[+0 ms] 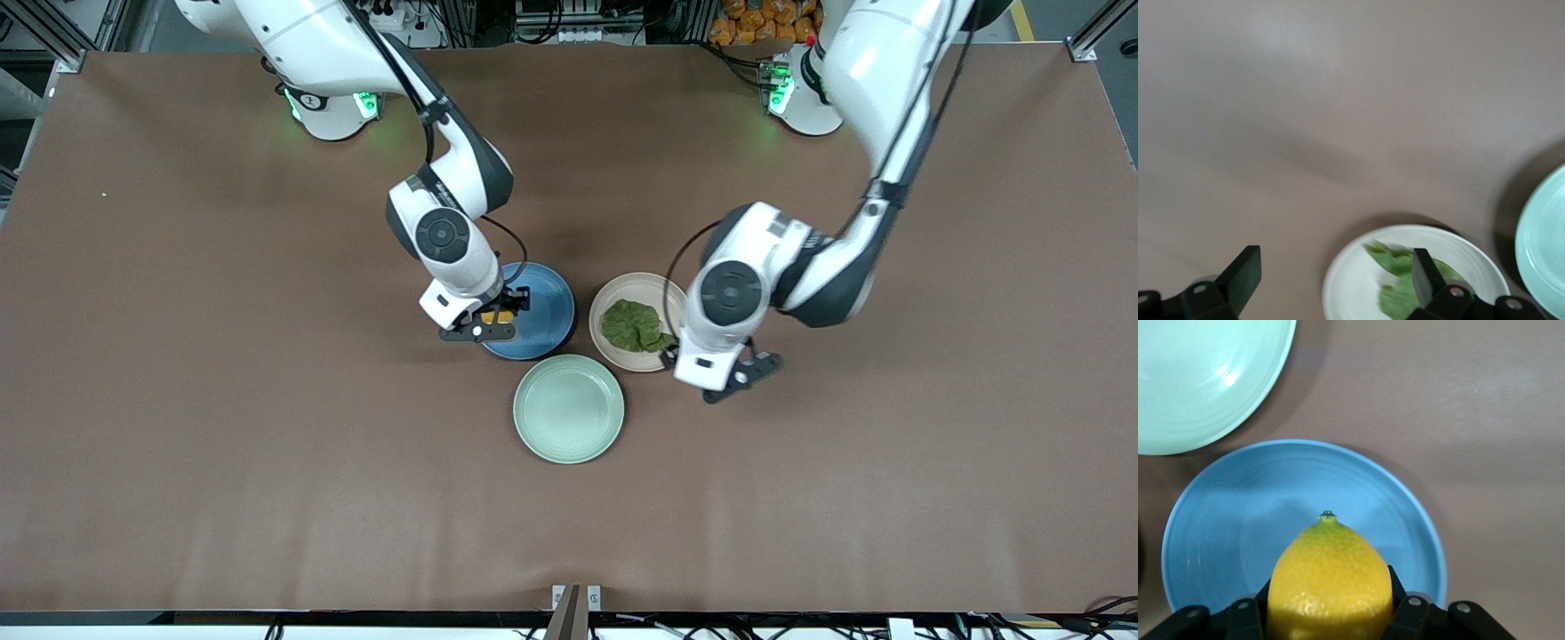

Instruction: Place lemon and lettuce in plates

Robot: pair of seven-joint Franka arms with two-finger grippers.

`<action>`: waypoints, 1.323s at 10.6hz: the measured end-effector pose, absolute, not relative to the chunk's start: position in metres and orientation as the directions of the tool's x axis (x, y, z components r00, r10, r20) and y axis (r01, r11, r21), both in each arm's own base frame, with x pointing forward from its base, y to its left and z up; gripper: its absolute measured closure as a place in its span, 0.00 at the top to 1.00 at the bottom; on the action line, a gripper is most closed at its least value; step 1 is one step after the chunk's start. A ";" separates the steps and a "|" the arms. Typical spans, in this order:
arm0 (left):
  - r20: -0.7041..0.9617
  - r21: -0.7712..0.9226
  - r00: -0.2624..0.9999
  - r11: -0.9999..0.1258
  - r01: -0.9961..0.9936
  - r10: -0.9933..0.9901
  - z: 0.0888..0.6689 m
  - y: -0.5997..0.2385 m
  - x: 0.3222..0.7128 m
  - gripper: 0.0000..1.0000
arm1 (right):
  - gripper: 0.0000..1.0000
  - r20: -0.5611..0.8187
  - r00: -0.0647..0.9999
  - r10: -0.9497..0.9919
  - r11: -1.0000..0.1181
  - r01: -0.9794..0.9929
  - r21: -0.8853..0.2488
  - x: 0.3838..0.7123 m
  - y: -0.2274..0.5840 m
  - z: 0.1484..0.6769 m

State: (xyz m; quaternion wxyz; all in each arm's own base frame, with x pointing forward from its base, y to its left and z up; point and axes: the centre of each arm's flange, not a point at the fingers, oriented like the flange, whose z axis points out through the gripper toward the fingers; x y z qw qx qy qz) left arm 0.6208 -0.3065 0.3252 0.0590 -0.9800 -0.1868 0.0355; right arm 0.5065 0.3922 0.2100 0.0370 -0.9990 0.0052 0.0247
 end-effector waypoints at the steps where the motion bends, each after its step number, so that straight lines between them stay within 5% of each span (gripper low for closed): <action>1: -0.034 -0.113 0.942 -0.938 0.329 0.334 0.347 -0.273 0.636 1.00 | 0.60 -0.043 0.999 -0.014 -0.997 -0.018 -0.077 0.502 0.399 0.194; 5: -0.021 -0.103 0.970 -0.966 0.237 0.240 0.412 -0.163 0.661 1.00 | 0.61 -0.041 0.999 -0.035 -0.996 -0.038 -0.079 0.500 0.406 0.181; 8: -0.018 -0.116 0.979 -0.973 0.200 0.203 0.476 -0.122 0.647 1.00 | 0.97 -0.054 0.998 -0.045 -0.996 -0.048 -0.069 0.504 0.407 0.186; 14: 0.042 -0.052 0.991 -0.990 0.133 0.130 0.611 -0.116 0.579 1.00 | 1.00 -0.172 0.984 0.036 -0.998 0.027 -0.055 0.571 0.369 0.276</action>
